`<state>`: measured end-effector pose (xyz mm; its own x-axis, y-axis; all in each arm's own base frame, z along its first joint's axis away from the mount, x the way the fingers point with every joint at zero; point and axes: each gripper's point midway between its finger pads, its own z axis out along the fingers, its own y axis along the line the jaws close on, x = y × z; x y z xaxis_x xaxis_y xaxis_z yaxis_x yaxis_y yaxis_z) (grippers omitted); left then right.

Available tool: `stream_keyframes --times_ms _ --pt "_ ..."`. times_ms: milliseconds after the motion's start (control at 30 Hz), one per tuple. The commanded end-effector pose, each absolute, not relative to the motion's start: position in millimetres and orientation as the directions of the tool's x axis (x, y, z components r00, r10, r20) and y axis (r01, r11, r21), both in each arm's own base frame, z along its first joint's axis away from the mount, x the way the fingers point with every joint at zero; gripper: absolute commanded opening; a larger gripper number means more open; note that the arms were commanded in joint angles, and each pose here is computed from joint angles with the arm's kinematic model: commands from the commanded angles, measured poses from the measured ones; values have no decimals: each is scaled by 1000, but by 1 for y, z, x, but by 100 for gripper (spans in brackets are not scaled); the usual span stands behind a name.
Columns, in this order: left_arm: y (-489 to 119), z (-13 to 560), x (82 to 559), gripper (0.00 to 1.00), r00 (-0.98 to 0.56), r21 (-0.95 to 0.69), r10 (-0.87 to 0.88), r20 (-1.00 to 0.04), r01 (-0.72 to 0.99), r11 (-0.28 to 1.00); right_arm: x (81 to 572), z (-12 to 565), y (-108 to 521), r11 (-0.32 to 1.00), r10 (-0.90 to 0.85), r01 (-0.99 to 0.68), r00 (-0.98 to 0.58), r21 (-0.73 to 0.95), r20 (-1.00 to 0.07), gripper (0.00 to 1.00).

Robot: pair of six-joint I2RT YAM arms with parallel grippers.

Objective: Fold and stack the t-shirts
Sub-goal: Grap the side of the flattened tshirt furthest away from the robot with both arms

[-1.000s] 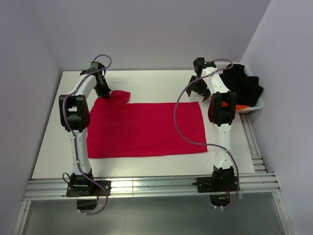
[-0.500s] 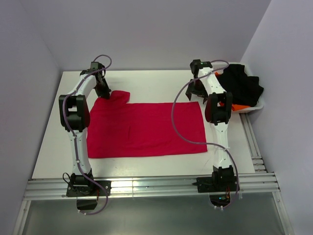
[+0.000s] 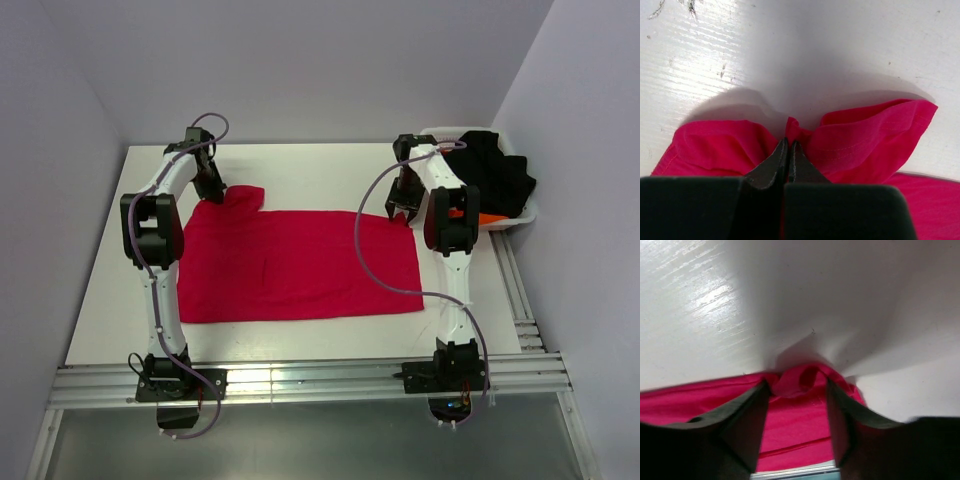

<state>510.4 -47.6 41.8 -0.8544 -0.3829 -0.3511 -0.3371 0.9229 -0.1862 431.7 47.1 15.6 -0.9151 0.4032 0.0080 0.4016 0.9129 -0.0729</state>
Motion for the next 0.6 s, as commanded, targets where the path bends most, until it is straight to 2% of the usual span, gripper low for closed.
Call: stream_keyframes --times_ms 0,33,67,133,267,400,567 --pt "-45 59 513 0 -840 -185 -372 -395 -324 928 398 -1 24 886 448 418 -883 -201 140 52" --pt "-44 57 512 0 -842 -183 -373 -390 -327 927 401 0 24 884 452 424 -882 -195 134 46" --pt "-44 55 512 0 -843 -181 -373 -387 -327 927 401 -1 23 882 458 429 -879 -195 136 35" --pt "-44 53 511 0 -846 -179 -372 -382 -327 928 402 0 22 879 463 435 -876 -195 133 28" --pt "-43 56 515 0 -844 -179 -366 -391 -320 930 403 -1 22 878 466 438 -875 -195 129 0" --pt "-32 65 520 0 -823 -166 -384 -418 -346 923 404 0 20 878 462 433 -878 -206 125 0" --pt "-21 81 529 0 -795 -184 -411 -446 -368 911 412 15 12 869 464 441 -884 -223 56 0"
